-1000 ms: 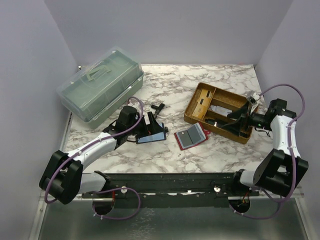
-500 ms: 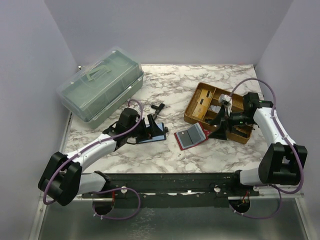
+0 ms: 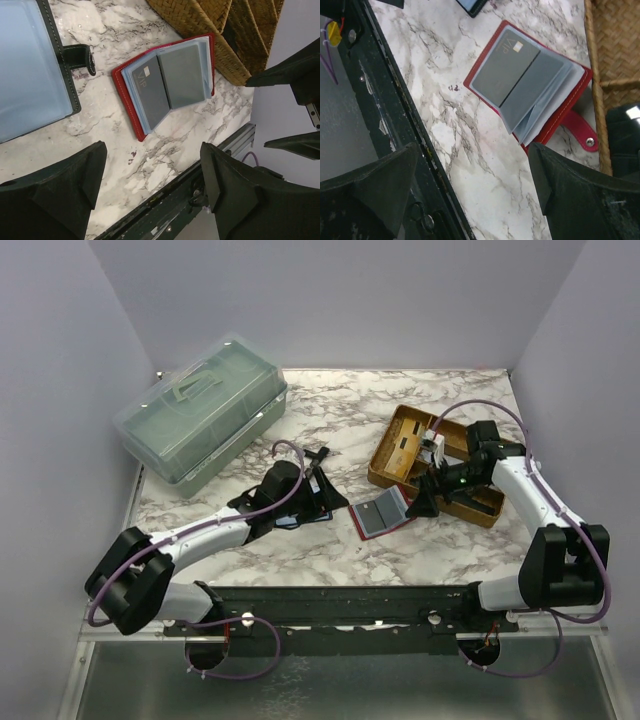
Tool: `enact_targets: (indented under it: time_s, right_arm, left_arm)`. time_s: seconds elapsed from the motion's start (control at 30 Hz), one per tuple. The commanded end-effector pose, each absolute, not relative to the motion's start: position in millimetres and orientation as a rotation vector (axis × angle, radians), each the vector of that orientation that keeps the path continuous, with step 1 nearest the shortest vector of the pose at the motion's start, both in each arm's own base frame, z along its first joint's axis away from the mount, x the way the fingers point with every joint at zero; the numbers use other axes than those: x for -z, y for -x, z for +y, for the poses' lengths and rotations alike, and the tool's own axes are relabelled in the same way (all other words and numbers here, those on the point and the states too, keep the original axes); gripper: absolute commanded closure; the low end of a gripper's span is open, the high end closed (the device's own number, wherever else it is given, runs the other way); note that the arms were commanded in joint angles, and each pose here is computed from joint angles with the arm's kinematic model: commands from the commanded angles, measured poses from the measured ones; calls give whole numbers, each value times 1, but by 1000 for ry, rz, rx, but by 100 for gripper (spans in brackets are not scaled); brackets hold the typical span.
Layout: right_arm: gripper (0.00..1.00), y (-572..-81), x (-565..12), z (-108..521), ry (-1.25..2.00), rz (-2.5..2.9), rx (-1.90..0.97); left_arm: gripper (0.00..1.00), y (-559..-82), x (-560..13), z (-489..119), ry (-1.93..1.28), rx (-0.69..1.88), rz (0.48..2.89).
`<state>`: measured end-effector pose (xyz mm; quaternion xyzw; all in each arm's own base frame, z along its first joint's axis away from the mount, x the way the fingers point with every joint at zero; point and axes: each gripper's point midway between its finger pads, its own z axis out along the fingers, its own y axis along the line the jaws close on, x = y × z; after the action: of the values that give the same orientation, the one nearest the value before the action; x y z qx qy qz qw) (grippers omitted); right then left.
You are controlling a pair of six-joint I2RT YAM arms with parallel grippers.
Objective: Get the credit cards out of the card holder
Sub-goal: Move the card holder to the center of the board.
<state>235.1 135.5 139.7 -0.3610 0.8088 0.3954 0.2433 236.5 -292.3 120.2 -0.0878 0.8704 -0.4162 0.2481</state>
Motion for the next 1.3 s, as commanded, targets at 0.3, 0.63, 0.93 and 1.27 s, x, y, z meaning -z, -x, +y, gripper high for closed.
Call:
enact_targets:
  time_s: [0.3,0.63,0.93,1.27]
  right_arm:
    - [17,-250,-73,120,756,2565,-913]
    - [21,-268,-61,134,747,2583,-890]
    - [36,-273,-56,152,682,2609,-1010]
    - [75,-273,-69,179,661,2536,-1295]
  left_arm:
    - [24,-252,-116,-321,296,1174,2316]
    - [31,-245,-116,-321,300,1205,2302]
    - [33,-235,-116,-313,323,1208,2273]
    - [34,-234,-121,-309,325,1209,2246]
